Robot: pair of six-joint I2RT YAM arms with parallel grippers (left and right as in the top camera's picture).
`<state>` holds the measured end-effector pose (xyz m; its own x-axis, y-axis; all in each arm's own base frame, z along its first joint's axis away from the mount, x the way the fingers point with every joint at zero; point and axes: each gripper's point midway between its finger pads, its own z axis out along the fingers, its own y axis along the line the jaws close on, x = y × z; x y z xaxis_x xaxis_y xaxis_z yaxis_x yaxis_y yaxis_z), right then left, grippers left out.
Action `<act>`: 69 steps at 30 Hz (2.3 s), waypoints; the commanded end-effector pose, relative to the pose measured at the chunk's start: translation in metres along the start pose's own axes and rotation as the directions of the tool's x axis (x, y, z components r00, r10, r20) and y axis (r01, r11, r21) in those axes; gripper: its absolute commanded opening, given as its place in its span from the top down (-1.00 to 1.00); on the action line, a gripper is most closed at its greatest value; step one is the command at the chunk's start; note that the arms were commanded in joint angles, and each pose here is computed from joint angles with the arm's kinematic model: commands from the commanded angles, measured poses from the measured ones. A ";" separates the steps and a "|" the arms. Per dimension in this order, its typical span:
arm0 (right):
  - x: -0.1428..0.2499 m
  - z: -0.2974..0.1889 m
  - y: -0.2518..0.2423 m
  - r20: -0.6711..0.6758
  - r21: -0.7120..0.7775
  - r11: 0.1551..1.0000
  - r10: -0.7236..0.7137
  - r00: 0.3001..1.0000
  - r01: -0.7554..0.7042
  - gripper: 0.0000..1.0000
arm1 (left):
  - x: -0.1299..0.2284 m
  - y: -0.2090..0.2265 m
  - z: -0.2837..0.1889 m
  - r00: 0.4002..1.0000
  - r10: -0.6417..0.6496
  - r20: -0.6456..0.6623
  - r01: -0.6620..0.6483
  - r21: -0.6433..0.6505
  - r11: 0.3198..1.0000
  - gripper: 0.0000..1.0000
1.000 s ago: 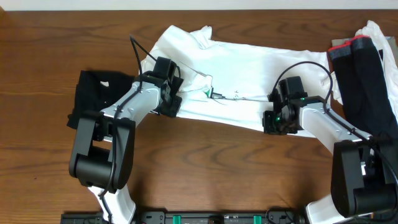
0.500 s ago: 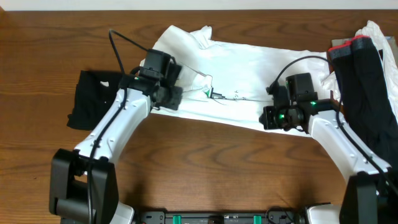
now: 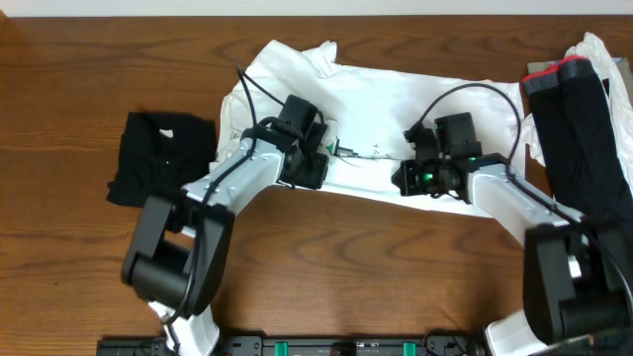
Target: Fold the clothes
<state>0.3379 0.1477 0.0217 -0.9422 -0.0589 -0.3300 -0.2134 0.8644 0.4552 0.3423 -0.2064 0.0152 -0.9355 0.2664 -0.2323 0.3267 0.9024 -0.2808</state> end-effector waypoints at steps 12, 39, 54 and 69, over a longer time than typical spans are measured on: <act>-0.003 0.037 -0.023 0.009 0.077 0.997 -0.011 1.000 0.010 0.90 | 0.013 0.004 0.013 0.997 -0.046 -0.060 0.046 -0.007 0.999 0.48; -0.064 -0.037 -0.077 0.257 0.038 0.984 0.160 0.953 -0.175 0.75 | 0.015 0.018 0.012 0.997 -0.034 -0.065 0.028 -0.085 0.996 0.45; -0.001 -0.049 -0.056 0.053 0.113 0.977 0.174 0.983 -0.179 0.85 | 0.014 0.020 0.012 0.998 -0.026 -0.060 0.020 -0.096 0.995 0.43; -0.019 0.000 -0.088 0.114 0.167 0.962 0.198 0.973 -0.215 0.91 | 0.014 0.020 0.012 0.998 -0.026 -0.060 0.020 -0.097 0.995 0.44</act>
<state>0.3742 0.0778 -0.0009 -0.9289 0.1537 -0.3369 0.0083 0.9182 0.3961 0.3349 -0.2000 0.0015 -0.9486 0.2621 -0.1772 0.3012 0.9196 -0.2523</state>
